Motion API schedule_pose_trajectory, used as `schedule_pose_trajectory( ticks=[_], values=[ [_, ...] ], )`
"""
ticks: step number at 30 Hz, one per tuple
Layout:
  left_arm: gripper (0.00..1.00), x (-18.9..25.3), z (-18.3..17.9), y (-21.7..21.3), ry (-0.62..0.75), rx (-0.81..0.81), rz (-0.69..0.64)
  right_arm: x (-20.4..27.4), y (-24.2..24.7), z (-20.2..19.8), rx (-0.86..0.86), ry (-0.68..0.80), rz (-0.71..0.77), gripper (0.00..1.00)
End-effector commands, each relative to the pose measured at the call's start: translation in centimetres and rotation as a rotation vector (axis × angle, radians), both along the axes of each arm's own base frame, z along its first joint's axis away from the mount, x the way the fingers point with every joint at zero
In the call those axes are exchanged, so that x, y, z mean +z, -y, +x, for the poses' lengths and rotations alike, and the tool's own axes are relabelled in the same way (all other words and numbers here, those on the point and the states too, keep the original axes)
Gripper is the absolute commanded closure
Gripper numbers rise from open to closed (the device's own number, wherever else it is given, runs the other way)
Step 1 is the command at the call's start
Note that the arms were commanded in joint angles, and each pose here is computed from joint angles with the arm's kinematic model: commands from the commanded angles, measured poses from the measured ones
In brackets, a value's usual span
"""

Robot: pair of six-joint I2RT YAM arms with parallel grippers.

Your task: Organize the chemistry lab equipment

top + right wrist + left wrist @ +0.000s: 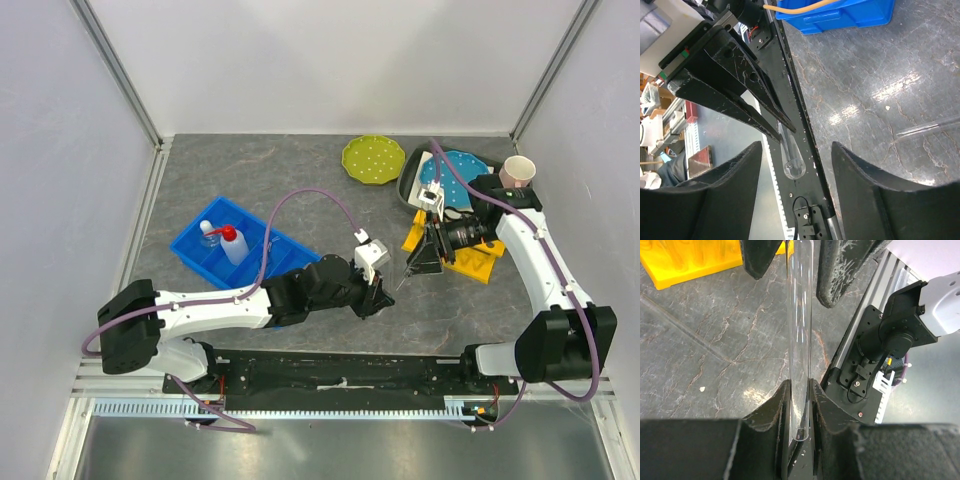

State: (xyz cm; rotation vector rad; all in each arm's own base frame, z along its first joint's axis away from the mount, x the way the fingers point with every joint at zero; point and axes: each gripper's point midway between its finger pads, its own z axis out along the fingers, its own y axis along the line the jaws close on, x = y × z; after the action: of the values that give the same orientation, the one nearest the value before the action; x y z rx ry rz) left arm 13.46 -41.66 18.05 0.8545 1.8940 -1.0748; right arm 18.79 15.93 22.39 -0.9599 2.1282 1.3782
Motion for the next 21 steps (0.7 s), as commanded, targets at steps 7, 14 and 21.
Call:
schedule_pose_trajectory(
  ticks=[7, 14, 21],
  values=[
    [0.82, 2.9, 0.4, 1.0, 0.08, -0.017, -0.051, 1.2, -0.6, 0.0, 0.014, 0.004, 0.038, 0.75],
    [0.67, 3.2, 0.9, 0.5, 0.11, 0.002, -0.03, 1.6, -0.6, -0.2, 0.015, 0.025, 0.039, 0.82],
    [0.34, 3.7, 0.9, -0.3, 0.145, -0.011, -0.011, 1.7, -0.1, -0.1, -0.005, 0.072, -0.006, 0.85]
  ],
)
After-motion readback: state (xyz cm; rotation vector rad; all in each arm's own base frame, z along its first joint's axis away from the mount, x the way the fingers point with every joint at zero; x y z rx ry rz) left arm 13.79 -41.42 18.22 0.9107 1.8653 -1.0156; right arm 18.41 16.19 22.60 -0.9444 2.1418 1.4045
